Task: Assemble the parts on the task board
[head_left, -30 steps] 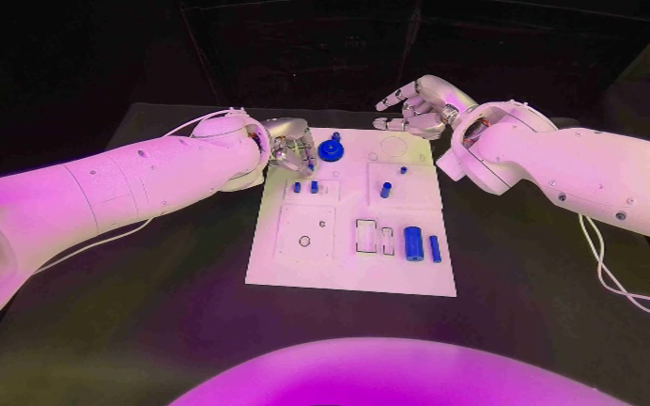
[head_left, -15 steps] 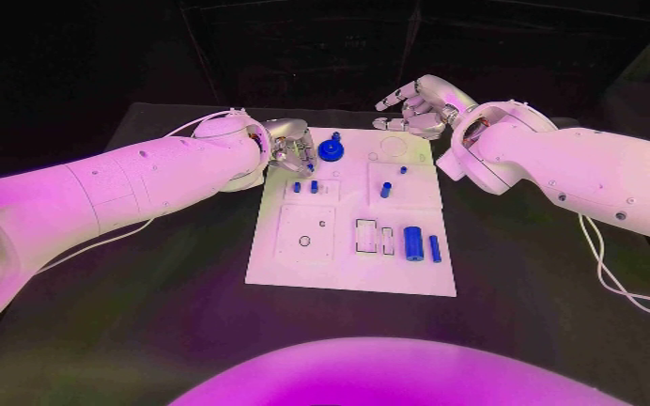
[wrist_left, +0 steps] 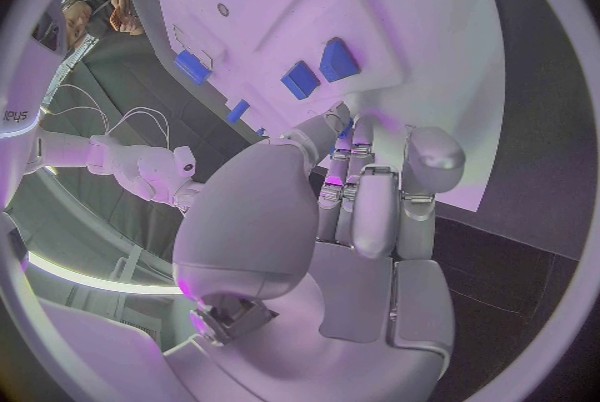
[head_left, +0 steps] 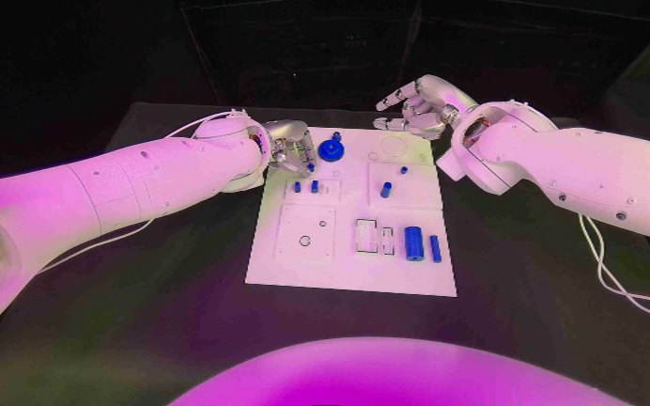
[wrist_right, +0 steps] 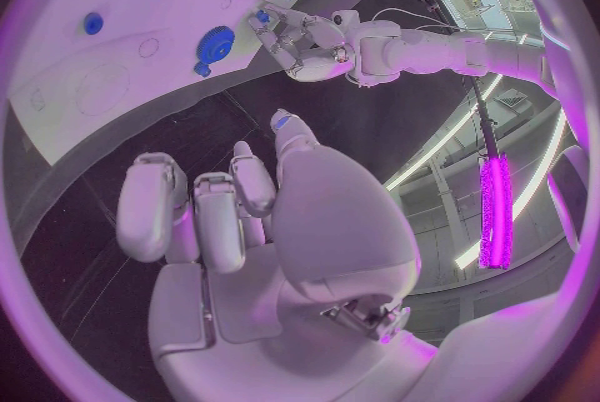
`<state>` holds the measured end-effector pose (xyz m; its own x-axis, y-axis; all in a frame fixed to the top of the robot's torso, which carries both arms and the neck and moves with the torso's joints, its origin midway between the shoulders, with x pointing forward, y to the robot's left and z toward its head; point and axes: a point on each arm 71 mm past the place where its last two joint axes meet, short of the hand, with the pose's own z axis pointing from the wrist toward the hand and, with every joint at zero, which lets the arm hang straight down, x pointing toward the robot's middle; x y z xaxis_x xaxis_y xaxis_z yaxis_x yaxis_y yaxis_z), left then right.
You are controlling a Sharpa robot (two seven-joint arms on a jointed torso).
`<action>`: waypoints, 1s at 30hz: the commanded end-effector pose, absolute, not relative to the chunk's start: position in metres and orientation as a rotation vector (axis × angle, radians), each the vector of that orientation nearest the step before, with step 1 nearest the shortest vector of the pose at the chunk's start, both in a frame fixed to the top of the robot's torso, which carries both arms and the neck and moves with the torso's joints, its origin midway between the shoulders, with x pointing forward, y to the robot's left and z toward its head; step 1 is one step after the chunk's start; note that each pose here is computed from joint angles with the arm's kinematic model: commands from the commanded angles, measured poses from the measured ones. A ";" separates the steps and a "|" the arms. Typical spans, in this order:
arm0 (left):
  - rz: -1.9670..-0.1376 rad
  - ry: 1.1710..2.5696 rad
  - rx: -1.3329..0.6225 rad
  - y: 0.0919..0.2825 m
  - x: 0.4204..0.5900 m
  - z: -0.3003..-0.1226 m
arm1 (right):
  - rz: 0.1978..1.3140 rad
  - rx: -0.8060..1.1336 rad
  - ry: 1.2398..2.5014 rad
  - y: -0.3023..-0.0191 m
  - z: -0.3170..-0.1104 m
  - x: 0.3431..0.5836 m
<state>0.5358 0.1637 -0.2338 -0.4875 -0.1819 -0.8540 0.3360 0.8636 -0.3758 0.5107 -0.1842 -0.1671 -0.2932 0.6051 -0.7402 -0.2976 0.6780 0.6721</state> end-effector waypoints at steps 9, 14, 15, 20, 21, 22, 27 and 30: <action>-0.607 1.995 0.111 0.166 0.537 -0.233 | 0.906 0.249 1.653 -0.183 -0.167 0.511; -0.602 1.983 0.102 0.168 0.538 -0.233 | 0.903 0.250 1.655 -0.184 -0.167 0.511; -0.600 1.981 0.099 0.169 0.538 -0.233 | 0.902 0.251 1.656 -0.185 -0.167 0.511; -0.582 1.983 0.086 0.177 0.538 -0.233 | 0.886 0.256 1.682 -0.187 -0.169 0.513; -0.578 1.984 0.082 0.178 0.538 -0.232 | 0.881 0.257 1.692 -0.188 -0.170 0.513; -0.576 1.984 0.074 0.181 0.539 -0.232 | 0.874 0.256 1.704 -0.189 -0.171 0.513; -0.588 1.951 0.012 0.194 0.540 -0.224 | 0.821 0.215 1.743 -0.194 -0.175 0.516; -0.623 1.917 -0.049 0.201 0.541 -0.217 | 0.783 0.176 1.747 -0.196 -0.176 0.518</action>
<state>0.5398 0.2008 -0.2224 -0.4545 -0.2333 -0.8596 0.2696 0.8838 -0.3824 0.5179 -0.1966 -0.1742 -0.3162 0.5596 -0.7661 -0.2565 0.7270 0.6369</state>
